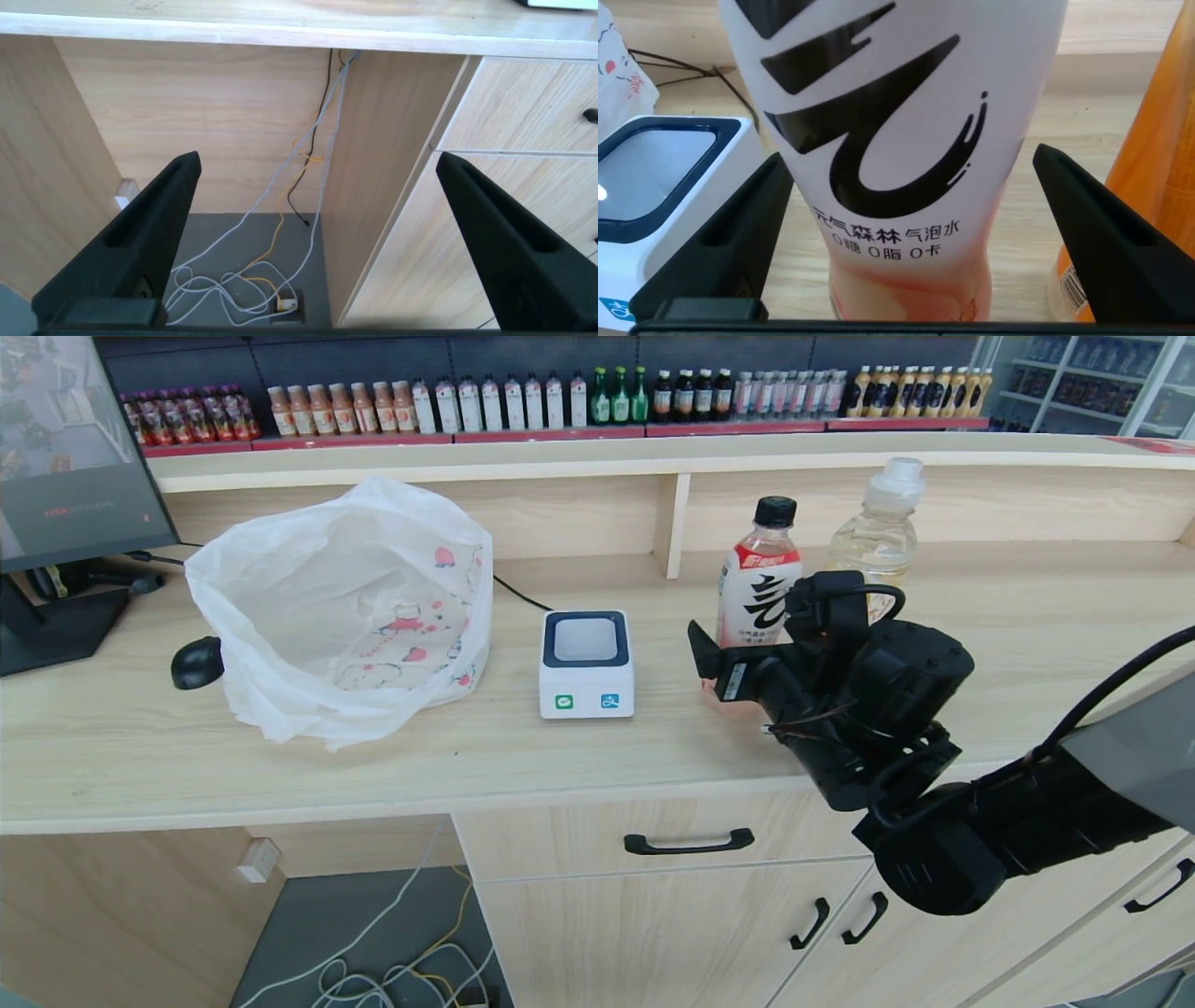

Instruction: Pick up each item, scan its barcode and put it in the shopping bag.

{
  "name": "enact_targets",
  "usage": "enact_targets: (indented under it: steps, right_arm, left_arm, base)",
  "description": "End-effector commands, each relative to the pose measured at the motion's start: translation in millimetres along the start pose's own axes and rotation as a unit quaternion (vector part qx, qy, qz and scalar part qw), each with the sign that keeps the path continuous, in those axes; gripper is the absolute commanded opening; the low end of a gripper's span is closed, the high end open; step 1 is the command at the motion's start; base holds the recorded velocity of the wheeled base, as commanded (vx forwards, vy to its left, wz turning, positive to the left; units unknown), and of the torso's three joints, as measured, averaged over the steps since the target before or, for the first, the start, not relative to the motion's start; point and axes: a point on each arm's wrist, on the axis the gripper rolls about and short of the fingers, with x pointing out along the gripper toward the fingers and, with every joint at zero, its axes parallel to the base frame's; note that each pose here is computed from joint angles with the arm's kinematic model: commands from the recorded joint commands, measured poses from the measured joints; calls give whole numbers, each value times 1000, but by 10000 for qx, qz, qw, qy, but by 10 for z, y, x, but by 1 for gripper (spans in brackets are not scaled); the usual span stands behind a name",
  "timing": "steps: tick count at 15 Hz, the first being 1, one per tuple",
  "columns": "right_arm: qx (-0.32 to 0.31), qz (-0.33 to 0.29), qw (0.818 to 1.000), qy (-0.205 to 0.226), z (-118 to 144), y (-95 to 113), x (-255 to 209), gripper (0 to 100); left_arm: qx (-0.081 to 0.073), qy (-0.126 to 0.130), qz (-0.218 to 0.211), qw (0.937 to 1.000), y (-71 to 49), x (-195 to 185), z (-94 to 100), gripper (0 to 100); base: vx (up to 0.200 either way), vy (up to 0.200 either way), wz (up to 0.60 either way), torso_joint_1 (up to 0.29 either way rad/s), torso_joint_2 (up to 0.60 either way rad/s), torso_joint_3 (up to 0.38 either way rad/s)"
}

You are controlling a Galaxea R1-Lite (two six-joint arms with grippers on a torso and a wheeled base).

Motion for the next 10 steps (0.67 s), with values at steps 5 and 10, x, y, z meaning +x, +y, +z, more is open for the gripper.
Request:
enact_targets:
  steps: [5, 10]
  right_arm:
    - [10, -5, 10000, -18, -7, -2, 19, 100]
    - [110, -13, 9995, -291, 42, 51, 172, 100]
  left_arm:
    - [0, -3, 0, 10000, 0, 0, 0, 100]
    - [0, -3, 0, 10000, 0, 0, 0, 100]
  base:
    - [0, 0, 0, 0, 0, 0]
    - [0, 0, 0, 0, 0, 0]
